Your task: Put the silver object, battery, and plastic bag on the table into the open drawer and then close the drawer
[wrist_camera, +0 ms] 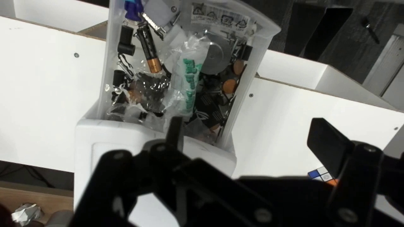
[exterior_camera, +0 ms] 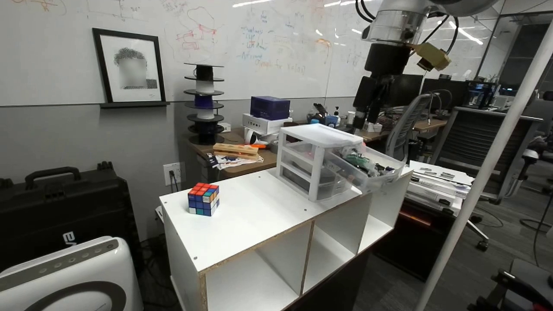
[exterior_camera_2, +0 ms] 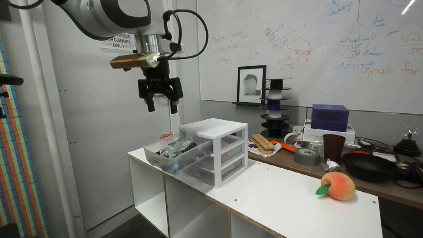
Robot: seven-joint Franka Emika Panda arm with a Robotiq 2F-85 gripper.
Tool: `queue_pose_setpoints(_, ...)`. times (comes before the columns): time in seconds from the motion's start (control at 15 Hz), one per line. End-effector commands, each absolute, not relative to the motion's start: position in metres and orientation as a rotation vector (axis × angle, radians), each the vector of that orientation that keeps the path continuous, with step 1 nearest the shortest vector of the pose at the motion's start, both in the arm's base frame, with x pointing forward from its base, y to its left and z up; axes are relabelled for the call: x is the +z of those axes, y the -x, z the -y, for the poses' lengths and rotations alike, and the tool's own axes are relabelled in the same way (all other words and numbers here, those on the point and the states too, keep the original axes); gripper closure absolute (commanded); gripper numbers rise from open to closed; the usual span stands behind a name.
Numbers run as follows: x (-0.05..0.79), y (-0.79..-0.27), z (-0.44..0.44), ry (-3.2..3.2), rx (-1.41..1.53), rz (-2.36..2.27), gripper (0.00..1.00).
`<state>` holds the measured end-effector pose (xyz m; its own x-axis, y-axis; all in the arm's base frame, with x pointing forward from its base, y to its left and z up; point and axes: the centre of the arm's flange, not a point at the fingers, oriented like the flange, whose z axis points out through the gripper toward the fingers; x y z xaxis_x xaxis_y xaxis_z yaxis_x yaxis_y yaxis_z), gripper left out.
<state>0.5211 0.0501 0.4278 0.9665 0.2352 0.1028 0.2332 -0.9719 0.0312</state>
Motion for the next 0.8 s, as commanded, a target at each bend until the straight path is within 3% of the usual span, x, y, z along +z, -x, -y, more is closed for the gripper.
queue_pose_setpoints(0.0, 0.447, -0.483, -0.068, -3.097, 0.104, -0.389, 0.00)
queue_pose_setpoints(0.73, 0.396, -0.394, -0.087, -2.982, 0.008, -0.194, 0.00)
